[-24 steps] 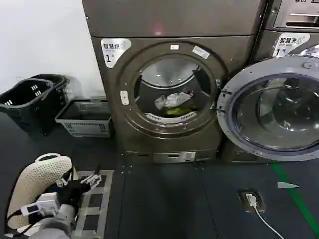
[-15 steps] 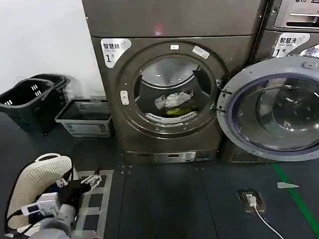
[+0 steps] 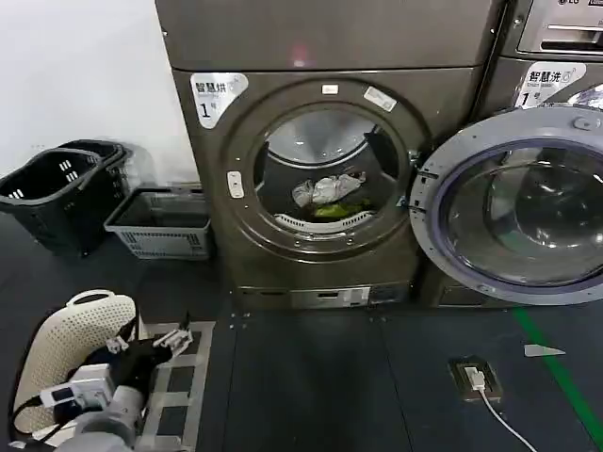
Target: Grasp the clothes from the dryer.
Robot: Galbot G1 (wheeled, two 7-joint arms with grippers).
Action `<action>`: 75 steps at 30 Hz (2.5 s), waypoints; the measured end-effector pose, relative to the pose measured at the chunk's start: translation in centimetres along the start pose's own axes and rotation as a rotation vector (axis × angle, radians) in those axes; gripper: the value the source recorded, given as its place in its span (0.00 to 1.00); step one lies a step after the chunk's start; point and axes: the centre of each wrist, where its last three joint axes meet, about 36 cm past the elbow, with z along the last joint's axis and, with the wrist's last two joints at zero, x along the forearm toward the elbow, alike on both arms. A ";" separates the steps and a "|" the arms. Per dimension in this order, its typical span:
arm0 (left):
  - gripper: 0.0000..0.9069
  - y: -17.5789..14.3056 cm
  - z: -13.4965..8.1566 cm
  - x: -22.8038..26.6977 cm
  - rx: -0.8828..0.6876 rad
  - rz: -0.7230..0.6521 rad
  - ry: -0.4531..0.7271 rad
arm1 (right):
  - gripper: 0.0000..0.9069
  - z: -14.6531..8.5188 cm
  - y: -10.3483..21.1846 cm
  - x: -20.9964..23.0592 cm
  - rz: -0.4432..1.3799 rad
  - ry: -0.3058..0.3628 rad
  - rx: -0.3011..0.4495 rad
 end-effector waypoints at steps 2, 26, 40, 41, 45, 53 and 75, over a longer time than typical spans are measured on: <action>1.00 0.0 0.0 0.0 0.000 0.000 0.000 | 1.00 0.0 0.0 0.0 -0.001 -0.001 -0.001; 1.00 -0.1 0.1 0.0 0.004 0.004 0.004 | 1.00 0.4 -0.2 0.2 0.007 0.005 -0.007; 1.00 -0.3 0.3 -0.2 0.004 0.007 0.012 | 1.00 0.6 -0.2 0.2 0.012 0.008 -0.009; 1.00 -0.3 0.3 -0.3 0.004 0.007 0.012 | 1.00 0.7 -0.2 0.3 0.012 0.009 -0.008; 1.00 -0.4 0.4 -0.3 0.006 0.012 0.014 | 1.00 0.6 -0.2 0.3 0.012 0.008 -0.009; 1.00 -0.3 0.5 -0.4 0.004 0.007 0.017 | 1.00 0.7 0.0 0.3 0.010 0.008 -0.010; 1.00 -0.5 0.6 -0.4 -0.001 0.008 0.020 | 1.00 0.8 -0.3 0.2 0.043 -0.027 -0.034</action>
